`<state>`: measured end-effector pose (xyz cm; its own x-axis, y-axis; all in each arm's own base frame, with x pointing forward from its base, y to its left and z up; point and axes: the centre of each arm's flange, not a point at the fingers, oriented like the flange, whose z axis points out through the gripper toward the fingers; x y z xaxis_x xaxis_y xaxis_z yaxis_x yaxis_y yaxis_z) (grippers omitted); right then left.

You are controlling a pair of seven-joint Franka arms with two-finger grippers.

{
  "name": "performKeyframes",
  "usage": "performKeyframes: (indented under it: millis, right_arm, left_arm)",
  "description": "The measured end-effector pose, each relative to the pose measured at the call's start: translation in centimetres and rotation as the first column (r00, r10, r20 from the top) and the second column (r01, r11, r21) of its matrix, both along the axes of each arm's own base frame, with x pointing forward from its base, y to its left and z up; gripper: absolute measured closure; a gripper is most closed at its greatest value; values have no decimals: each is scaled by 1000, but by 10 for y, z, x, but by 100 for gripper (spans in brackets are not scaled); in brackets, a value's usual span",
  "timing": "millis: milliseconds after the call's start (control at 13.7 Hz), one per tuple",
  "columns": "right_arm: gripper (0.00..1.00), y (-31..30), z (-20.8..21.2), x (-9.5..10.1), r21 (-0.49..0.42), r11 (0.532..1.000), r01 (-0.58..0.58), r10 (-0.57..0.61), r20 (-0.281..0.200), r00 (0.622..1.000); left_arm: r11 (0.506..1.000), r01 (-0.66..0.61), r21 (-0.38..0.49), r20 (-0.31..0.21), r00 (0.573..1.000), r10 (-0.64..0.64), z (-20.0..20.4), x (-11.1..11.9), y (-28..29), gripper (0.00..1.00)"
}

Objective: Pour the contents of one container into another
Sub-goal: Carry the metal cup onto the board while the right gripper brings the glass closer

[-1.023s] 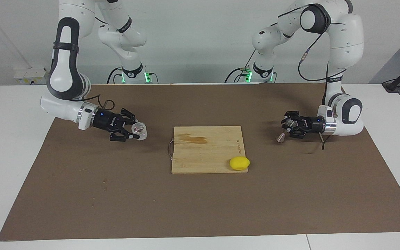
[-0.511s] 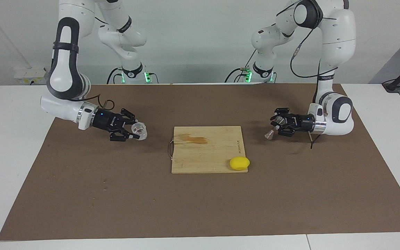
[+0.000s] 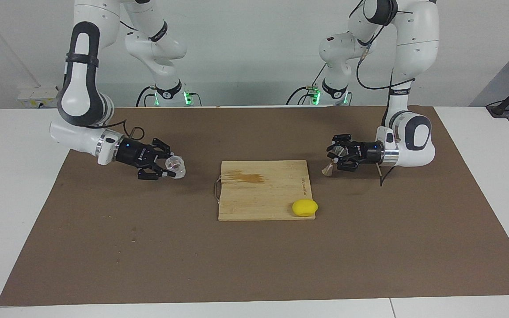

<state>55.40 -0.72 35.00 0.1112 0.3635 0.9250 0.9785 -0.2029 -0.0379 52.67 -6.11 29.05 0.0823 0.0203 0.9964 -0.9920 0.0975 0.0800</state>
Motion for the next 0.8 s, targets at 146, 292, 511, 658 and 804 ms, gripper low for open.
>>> performKeyframes:
  millis: [146, 292, 511, 658, 804]
  right_arm:
    - [49, 0, 0, 0, 0, 1000, 0, 0, 0, 1000]
    - [49, 0, 0, 0, 1, 1000, 0, 0, 0, 1000]
    - [49, -2, 0, 0, 1, 1000, 3, -3, 0, 1000]
    - [49, -4, 0, 0, 3, 1000, 5, -5, -1, 1000]
    - [49, -5, 0, -1, 5, 1000, 4, -4, -1, 1000]
  left_arm:
    - [1000, -17, 19, -1, 1000, 17, 6, -3, -12, 78]
    - [999, -35, 25, -2, 999, 35, 9, -5, -31, 78]
    - [999, -43, 30, -1, 999, 43, 11, -7, -64, 78]
    - [998, -51, 30, -3, 999, 51, 11, -8, -80, 78]
    - [997, -69, 33, -1, 998, 69, 12, -8, -96, 78]
